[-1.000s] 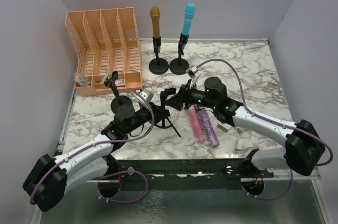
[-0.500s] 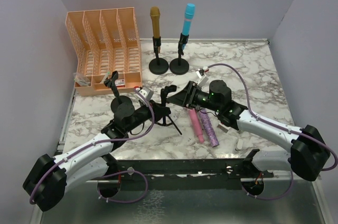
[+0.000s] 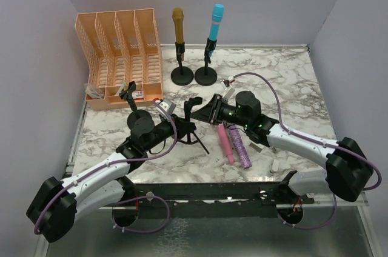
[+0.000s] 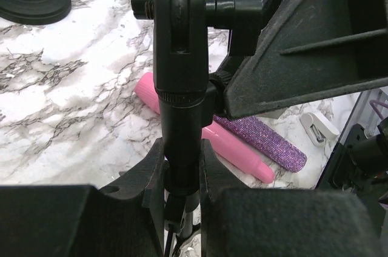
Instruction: Attach the microphones to the stand
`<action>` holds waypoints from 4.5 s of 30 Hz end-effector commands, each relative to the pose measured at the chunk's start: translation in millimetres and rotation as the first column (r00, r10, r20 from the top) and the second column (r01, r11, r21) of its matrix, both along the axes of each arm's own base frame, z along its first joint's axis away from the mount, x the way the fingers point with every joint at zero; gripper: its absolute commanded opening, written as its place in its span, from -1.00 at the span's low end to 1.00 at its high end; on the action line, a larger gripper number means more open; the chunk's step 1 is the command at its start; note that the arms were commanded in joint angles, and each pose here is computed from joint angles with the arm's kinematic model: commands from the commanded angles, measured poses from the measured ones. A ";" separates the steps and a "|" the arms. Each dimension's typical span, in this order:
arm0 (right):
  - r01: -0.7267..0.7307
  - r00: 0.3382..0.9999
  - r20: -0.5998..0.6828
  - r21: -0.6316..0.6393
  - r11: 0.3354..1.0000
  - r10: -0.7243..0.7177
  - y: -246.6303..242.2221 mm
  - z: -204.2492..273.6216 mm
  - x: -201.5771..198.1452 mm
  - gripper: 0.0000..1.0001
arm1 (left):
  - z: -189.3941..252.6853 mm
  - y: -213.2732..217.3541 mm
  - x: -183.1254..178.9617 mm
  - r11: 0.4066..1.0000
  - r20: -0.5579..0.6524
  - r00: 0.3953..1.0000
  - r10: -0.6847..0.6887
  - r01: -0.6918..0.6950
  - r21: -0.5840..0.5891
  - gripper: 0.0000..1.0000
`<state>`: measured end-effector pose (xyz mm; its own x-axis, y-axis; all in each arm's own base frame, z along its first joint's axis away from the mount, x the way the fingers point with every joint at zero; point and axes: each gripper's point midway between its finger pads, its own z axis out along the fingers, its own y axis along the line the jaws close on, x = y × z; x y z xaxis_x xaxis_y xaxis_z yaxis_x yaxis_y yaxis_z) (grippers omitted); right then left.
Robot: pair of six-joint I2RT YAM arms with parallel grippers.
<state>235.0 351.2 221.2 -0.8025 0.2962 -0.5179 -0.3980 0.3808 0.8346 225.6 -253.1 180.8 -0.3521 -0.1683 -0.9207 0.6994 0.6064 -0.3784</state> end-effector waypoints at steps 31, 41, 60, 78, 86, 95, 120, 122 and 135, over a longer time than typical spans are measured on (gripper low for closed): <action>0.016 0.981 0.194 -0.077 0.997 -0.001 -5.7 15.7 12.0 0.15 | 52.2 -4.7 0.4 0.997 0.086 0.996 -0.017 0.024 -0.077 -1.00; -0.194 0.919 0.336 -0.069 0.979 0.206 10.6 26.8 -11.8 -0.64 | 53.6 -5.1 -1.5 0.996 0.078 0.997 -0.023 0.029 -0.087 -1.00; -0.092 0.895 0.408 -0.229 0.969 0.182 12.5 24.1 22.9 0.05 | 47.6 -6.3 -6.0 0.997 0.050 0.997 -0.051 0.054 -0.048 -1.00; 0.018 0.905 0.423 -0.160 0.987 0.052 17.2 53.7 47.8 -0.53 | 28.3 -0.9 -1.3 1.000 0.001 1.000 -0.015 0.015 0.012 -1.00; 0.223 0.863 0.477 -0.062 0.973 -0.168 3.0 113.8 79.5 -0.58 | 7.0 6.4 3.6 0.995 -0.038 0.999 0.025 -0.022 0.096 -1.00; 0.336 0.830 0.482 -0.033 0.941 -0.280 -7.2 165.2 98.6 -0.60 | -0.2 6.5 3.2 0.993 -0.047 0.999 0.021 -0.015 0.117 -1.00; -0.048 0.870 0.489 -0.025 0.999 0.054 15.4 116.1 26.1 -0.63 | 81.0 10.0 8.6 0.991 0.112 0.990 0.085 -0.072 -0.117 0.40; -0.060 0.871 0.487 -0.022 0.998 0.063 15.8 115.7 24.0 -0.63 | 79.5 6.6 13.1 0.990 0.094 0.992 0.088 -0.077 -0.115 0.36; -0.096 0.872 0.480 -0.031 0.995 0.099 18.8 110.4 18.9 -0.58 | 80.4 -18.2 19.1 0.996 0.092 0.996 -0.007 0.015 -0.083 -1.00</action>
